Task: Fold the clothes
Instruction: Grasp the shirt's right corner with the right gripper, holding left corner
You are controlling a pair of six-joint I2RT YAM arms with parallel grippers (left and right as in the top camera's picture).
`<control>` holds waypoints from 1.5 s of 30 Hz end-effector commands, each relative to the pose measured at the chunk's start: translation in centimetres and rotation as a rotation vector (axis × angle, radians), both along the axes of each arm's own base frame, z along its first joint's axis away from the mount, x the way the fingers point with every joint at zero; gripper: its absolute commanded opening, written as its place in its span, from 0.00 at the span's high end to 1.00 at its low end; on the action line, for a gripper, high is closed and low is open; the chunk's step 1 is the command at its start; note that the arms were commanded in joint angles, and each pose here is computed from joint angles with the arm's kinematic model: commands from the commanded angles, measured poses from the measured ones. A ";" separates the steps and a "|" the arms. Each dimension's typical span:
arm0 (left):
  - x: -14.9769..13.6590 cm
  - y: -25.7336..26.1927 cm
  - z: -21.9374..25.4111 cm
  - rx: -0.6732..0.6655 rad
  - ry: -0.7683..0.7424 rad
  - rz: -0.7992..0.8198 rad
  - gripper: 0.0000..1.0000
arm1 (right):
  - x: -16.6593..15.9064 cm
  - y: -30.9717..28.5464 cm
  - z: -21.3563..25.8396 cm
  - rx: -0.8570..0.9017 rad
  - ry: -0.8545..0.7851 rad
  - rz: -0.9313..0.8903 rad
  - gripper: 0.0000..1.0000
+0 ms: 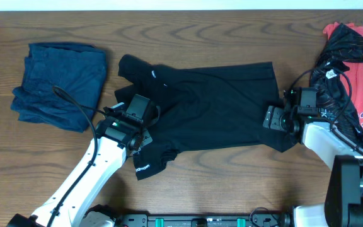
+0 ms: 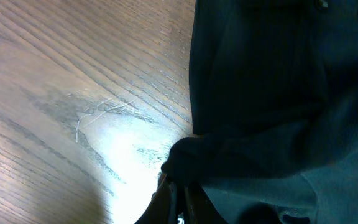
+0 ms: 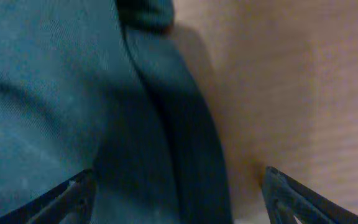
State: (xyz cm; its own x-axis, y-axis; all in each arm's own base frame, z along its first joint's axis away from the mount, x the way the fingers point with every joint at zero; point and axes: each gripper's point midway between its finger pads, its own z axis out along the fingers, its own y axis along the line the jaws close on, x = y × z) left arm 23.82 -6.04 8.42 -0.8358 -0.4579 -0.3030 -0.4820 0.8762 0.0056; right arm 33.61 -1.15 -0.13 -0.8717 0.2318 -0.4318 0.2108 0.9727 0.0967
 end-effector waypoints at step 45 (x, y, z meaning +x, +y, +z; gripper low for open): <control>0.8 3.1 0.9 0.174 -0.063 0.033 0.94 | -2.6 -3.6 2.3 0.094 0.191 -0.156 0.21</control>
